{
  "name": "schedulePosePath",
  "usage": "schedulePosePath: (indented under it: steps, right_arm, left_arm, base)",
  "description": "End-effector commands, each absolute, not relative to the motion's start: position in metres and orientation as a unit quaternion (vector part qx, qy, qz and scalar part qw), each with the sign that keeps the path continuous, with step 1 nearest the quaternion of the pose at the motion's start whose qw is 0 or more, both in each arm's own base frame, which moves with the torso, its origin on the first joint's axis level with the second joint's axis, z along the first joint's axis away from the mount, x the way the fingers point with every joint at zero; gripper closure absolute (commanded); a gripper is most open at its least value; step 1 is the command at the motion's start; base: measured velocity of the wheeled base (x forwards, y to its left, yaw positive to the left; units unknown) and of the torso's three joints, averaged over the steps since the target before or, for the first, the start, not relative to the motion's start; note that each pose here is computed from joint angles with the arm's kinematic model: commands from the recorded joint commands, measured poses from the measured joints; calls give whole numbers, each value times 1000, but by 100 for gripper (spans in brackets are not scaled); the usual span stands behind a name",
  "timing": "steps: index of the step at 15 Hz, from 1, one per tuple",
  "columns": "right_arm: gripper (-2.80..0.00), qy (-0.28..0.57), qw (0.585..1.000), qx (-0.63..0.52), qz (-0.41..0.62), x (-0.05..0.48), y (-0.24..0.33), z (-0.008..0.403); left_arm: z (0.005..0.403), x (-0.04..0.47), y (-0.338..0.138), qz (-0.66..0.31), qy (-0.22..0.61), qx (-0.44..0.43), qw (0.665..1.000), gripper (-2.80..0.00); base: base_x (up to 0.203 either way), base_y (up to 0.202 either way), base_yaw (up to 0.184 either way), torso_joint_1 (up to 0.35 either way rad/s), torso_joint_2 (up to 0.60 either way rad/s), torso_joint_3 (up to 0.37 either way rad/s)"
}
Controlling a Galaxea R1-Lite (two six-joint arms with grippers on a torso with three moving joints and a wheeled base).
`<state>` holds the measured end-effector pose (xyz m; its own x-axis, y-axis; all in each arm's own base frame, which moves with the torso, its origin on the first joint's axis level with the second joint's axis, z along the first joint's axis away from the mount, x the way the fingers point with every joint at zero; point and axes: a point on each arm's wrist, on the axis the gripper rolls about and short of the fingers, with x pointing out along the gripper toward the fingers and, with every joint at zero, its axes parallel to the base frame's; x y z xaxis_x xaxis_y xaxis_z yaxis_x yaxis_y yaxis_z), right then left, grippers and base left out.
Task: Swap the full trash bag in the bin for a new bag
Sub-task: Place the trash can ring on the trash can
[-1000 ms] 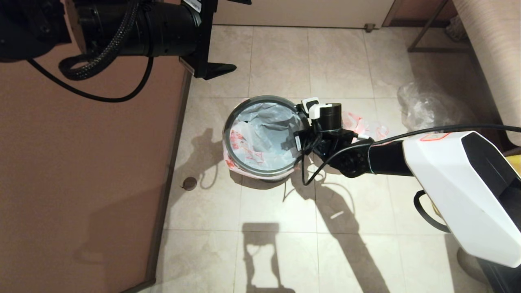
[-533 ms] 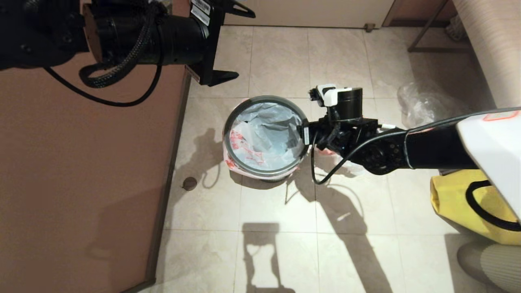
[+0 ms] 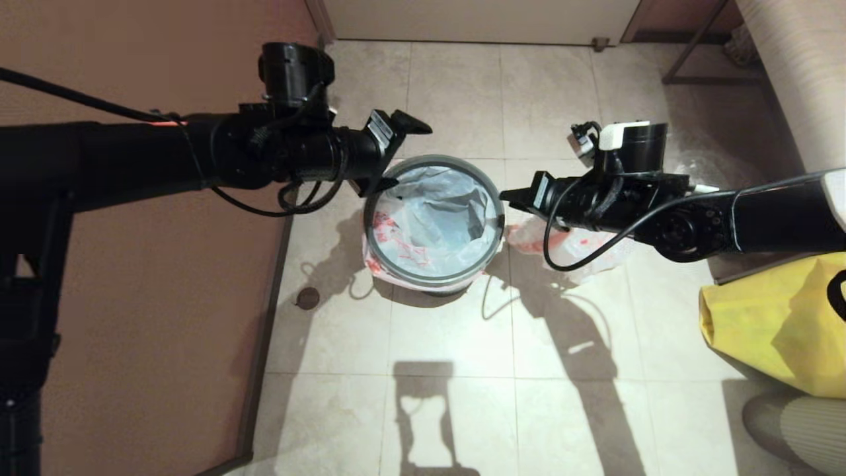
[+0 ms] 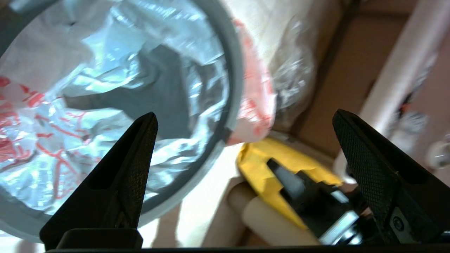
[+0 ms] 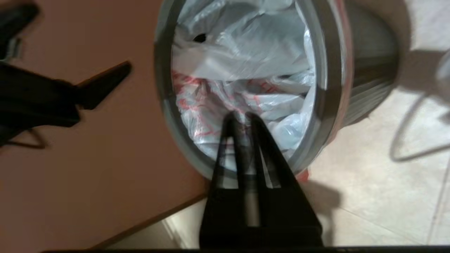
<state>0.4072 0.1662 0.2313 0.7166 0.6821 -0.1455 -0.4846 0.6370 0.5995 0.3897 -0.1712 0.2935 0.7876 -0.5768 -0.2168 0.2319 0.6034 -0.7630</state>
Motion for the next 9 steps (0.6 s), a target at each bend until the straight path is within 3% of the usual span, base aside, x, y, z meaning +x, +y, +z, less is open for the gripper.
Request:
schedulePosePath:
  steps: [1,2,5,9]
  right_arm:
    - [0,209,869,279,351,423,161,207]
    - [0,207,865,283,359,431,160,197]
    - [0,202,864,286,361,438,157,188]
    - [0,199,864,286,365,448,161,179]
  left_arm:
    - [269,403,-173,-218,253,-370,867,-263]
    - [264,403,-171,-218,255,-356,872,0]
    - [270,391,-168,-221,252,-346,876,0]
    - [248,389,-142,-202,266,-308,891,0]
  base:
    - [0,0,0,0,0,0]
    - [0,0,0,0,0,0]
    - [0,0,0,0,0,0]
    - [0,0,0,0,0,0]
